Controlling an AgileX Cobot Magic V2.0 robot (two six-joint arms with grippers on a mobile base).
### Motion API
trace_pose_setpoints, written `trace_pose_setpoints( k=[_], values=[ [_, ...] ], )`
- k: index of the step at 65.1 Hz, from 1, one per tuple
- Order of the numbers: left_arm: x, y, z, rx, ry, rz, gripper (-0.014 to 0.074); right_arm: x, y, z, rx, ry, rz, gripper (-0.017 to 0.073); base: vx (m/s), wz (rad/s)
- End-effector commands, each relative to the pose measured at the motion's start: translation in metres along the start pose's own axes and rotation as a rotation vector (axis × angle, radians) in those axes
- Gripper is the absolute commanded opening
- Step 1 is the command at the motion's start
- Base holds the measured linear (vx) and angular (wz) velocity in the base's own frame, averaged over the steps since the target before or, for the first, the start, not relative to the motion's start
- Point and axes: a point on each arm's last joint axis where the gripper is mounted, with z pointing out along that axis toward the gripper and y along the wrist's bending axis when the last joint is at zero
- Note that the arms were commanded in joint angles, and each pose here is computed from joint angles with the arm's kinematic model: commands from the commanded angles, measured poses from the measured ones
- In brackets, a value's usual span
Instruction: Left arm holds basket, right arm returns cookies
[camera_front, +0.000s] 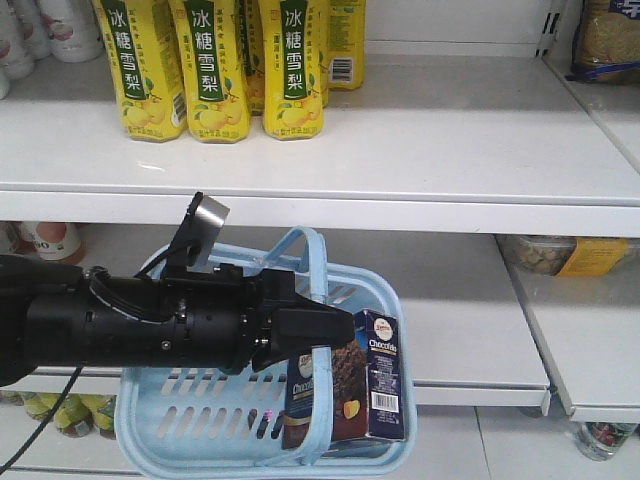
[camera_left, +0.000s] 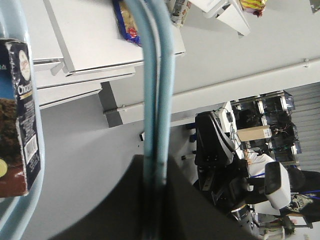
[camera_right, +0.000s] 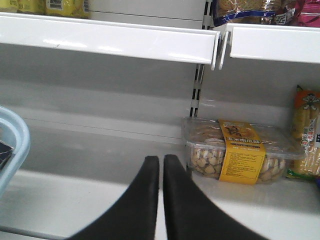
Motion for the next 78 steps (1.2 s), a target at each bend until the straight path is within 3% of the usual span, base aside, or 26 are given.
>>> trace_pose_setpoints(
  k=[1, 61, 78],
  values=[
    [-0.005, -0.029, -0.008, 0.142, -0.039, -0.003, -0.0003, -0.002, 0.0, 0.0, 0.006, -0.07, -0.008, -0.001, 0.0, -0.01],
    [-0.005, -0.029, -0.008, 0.142, -0.039, -0.003, -0.0003, -0.005, 0.0, -0.001, 0.006, -0.097, -0.008, -0.001, 0.0, 0.0],
    [-0.005, -0.029, -0.008, 0.142, -0.039, -0.003, -0.0003, -0.025, -0.001, -0.002, 0.004, -0.194, 0.054, -0.001, 0.0, 0.0]
  ],
)
